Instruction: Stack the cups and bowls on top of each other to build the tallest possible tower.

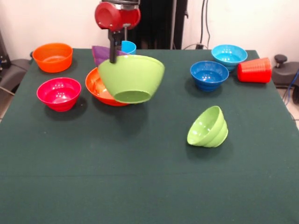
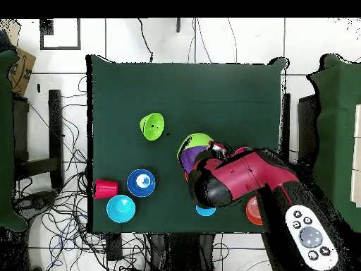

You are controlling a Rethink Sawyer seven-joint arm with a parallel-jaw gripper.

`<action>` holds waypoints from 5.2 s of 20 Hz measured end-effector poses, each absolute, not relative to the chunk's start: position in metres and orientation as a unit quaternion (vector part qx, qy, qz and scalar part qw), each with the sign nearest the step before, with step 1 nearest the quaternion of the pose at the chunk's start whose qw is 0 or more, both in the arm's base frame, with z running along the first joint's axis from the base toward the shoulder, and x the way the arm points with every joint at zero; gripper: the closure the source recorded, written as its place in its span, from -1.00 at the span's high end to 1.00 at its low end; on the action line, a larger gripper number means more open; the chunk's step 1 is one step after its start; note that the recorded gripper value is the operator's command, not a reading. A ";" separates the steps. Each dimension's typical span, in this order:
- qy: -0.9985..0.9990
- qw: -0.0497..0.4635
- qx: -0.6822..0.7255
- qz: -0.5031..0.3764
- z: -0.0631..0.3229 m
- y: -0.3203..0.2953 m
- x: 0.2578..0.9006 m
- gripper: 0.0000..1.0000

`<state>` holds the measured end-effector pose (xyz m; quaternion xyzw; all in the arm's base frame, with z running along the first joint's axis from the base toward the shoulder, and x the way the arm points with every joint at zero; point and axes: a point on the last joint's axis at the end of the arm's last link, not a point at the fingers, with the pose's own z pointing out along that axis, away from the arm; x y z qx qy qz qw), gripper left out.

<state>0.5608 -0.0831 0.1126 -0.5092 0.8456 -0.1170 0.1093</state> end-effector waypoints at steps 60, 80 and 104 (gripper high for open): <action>0.880 -0.129 -0.457 0.003 0.097 -0.112 0.490 -1.00; 0.867 -0.131 -0.479 -0.029 0.086 -0.129 0.486 -1.00; 0.854 -0.221 -0.470 -0.024 0.076 -0.147 0.468 -1.00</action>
